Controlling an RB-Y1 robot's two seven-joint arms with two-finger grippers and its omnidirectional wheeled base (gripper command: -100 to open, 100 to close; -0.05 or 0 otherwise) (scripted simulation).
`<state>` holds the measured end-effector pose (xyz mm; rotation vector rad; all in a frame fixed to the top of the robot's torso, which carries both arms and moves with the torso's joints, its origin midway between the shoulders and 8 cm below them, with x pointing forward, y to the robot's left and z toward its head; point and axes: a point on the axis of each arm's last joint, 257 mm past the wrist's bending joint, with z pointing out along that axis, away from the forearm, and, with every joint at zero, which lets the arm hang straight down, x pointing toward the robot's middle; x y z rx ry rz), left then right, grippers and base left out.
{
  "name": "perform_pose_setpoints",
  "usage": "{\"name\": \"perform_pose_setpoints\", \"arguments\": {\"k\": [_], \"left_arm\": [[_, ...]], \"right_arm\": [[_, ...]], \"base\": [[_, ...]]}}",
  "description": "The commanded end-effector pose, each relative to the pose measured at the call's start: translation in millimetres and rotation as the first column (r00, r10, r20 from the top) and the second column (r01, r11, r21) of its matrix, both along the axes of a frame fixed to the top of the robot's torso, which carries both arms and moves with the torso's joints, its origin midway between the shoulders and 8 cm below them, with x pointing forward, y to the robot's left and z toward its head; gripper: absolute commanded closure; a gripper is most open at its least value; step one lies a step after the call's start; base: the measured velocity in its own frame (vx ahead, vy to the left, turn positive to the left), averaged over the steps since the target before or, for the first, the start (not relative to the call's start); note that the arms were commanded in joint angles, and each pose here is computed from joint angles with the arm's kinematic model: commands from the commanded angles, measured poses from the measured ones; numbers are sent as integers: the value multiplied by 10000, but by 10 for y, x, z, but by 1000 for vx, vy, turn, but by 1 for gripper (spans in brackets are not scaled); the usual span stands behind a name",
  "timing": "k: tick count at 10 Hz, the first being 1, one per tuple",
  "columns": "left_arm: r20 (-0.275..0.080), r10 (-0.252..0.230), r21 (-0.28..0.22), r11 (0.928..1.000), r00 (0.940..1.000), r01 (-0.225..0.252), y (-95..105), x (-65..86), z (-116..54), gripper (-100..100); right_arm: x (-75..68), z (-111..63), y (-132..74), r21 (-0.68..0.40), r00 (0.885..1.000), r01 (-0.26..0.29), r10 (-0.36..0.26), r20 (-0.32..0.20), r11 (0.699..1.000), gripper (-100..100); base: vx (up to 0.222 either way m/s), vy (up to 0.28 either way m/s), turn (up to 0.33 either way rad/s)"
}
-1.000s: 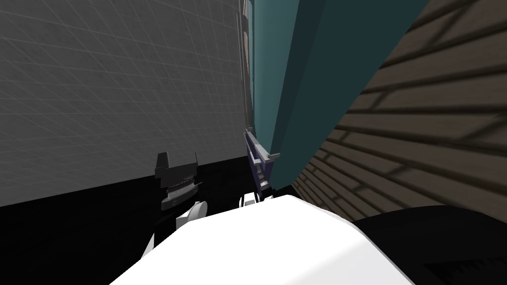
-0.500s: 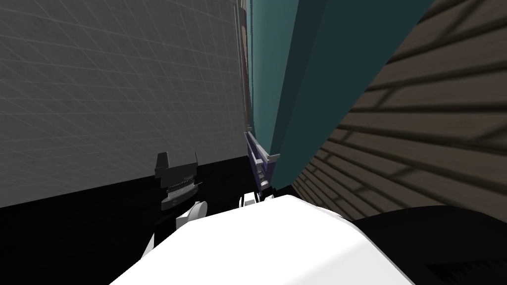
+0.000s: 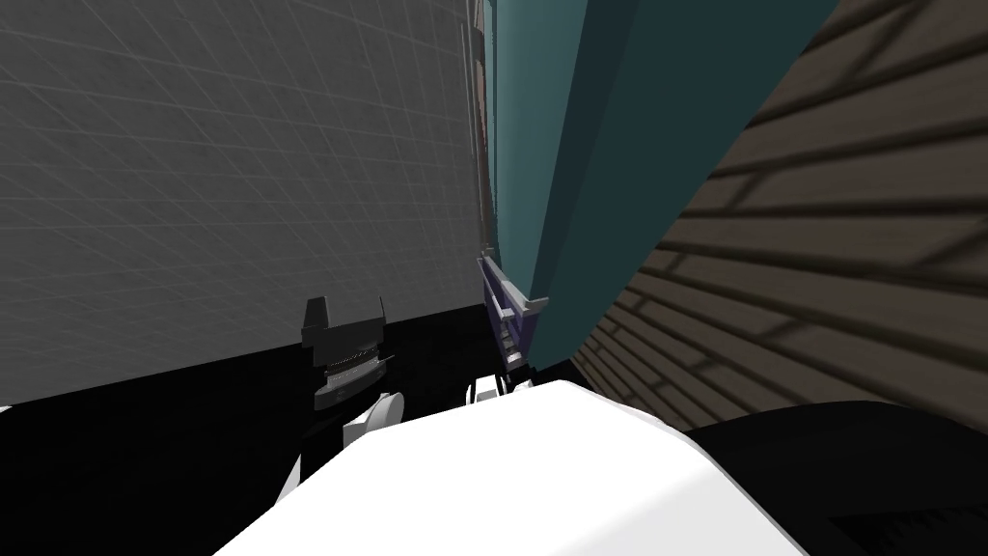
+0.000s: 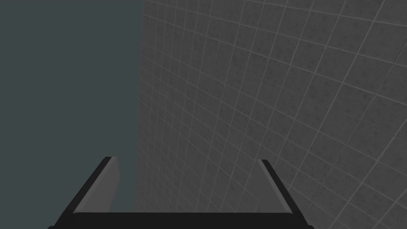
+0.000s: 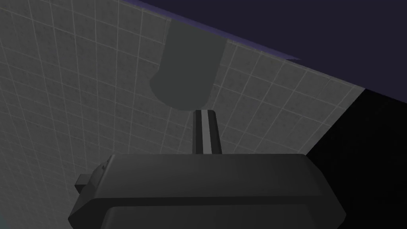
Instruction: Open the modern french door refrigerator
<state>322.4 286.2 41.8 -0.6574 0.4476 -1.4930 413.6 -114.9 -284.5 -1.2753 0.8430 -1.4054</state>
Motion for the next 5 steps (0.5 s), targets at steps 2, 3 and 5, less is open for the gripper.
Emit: {"name": "perform_pose_setpoints", "arguments": {"k": [2,3,5], "left_arm": [[1,-1,-1,10000,10000,1,0,0,0,0],[1,0,2,10000,10000,0,0,0,0,0],[-2,2,5,10000,10000,-2,1,0,0,0]], "right_arm": [[9,-14,81,-15,9999,7,-8,-131,10000,100],[52,-11,134,-19,9996,-44,44,-292,10000,-100],[103,-1,179,-12,9989,-92,91,-453,10000,-100]], "base": [[-35,153,-7],[-26,18,-46],[-15,-31,-45]]}}
